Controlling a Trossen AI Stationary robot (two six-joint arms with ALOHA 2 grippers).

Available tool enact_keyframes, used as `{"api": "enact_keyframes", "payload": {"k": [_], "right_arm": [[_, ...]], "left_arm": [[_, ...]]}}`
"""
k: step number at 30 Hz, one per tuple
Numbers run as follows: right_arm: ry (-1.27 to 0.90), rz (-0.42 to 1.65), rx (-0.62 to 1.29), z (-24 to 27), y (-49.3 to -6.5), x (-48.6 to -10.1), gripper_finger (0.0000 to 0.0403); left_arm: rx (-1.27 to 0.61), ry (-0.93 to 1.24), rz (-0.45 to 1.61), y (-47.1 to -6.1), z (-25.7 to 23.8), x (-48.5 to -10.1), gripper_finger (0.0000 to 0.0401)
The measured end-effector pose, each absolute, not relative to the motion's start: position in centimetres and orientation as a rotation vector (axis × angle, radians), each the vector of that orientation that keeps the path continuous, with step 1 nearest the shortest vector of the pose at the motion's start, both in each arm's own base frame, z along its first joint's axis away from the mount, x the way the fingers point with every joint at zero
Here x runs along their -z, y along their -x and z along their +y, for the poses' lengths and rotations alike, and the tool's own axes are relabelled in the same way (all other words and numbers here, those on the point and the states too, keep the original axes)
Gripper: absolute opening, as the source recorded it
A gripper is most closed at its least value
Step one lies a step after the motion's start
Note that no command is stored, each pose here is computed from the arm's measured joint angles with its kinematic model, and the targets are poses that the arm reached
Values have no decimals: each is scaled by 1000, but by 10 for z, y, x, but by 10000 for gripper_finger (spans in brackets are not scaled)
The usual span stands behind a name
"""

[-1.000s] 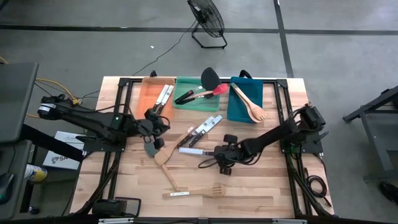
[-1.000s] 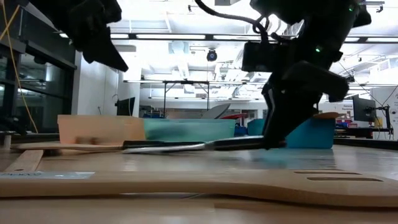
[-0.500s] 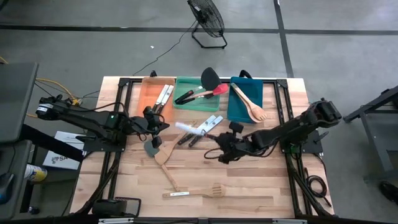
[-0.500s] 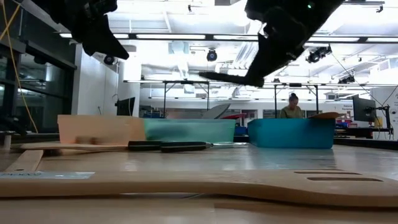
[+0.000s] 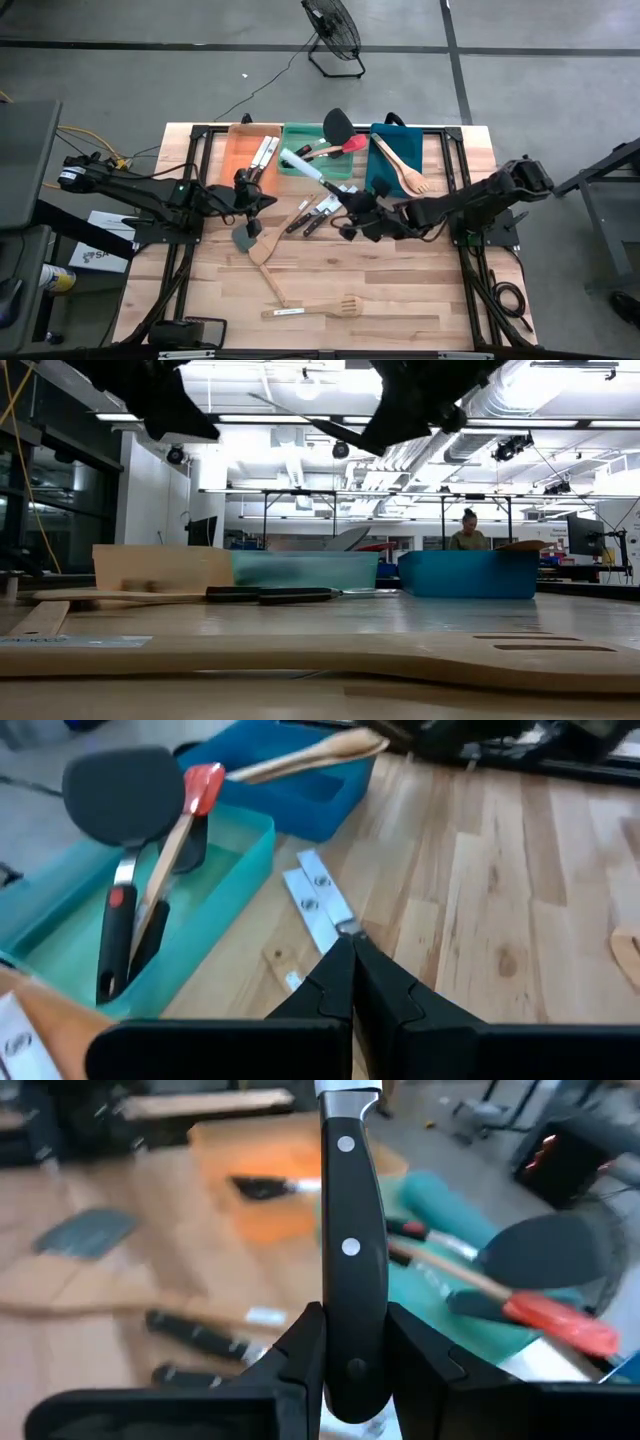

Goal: Pick & Place Kitchen Items
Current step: Put the black knife into the orange bin

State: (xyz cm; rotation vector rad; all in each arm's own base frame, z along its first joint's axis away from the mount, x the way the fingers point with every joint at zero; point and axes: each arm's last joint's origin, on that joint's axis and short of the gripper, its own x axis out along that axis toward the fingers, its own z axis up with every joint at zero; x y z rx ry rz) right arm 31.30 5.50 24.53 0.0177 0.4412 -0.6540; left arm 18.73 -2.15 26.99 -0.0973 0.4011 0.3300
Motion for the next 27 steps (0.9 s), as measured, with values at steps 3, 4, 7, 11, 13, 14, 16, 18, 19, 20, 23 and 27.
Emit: {"api": "enact_keyframes", "payload": {"k": [3,4,7,11,13,14,16,18,19,20,23,27], "right_arm": [[-9,376,698,48,-317,-252,72],[-10,353,699,46,-319,-254,72],[-13,290,675,43,-325,-261,72],[15,248,662,39,-331,-264,72],[-3,205,675,35,-336,-265,72],[7,198,677,35,-336,-266,72],[5,160,672,33,-338,-268,72],[0,127,671,30,-342,-268,72],[12,120,663,31,-343,-267,72],[20,112,657,31,-345,-265,72],[40,78,638,32,-353,-260,72],[74,62,644,33,-363,-248,72]], "left_arm": [[-331,68,390,-188,-21,-271,1],[-348,63,379,-188,-21,-272,3],[-381,66,324,-191,-20,-276,25],[-396,30,254,-200,-21,-281,83],[-398,24,206,-206,-22,-284,120],[-400,13,194,-208,-22,-284,138],[-415,7,159,-216,-21,-284,173],[-428,17,132,-221,-19,-284,202],[-436,24,114,-223,-17,-285,214],[-446,32,94,-226,-15,-285,225],[-475,45,61,-234,-9,-284,245],[-490,65,6,-241,-5,-285,252]]}}
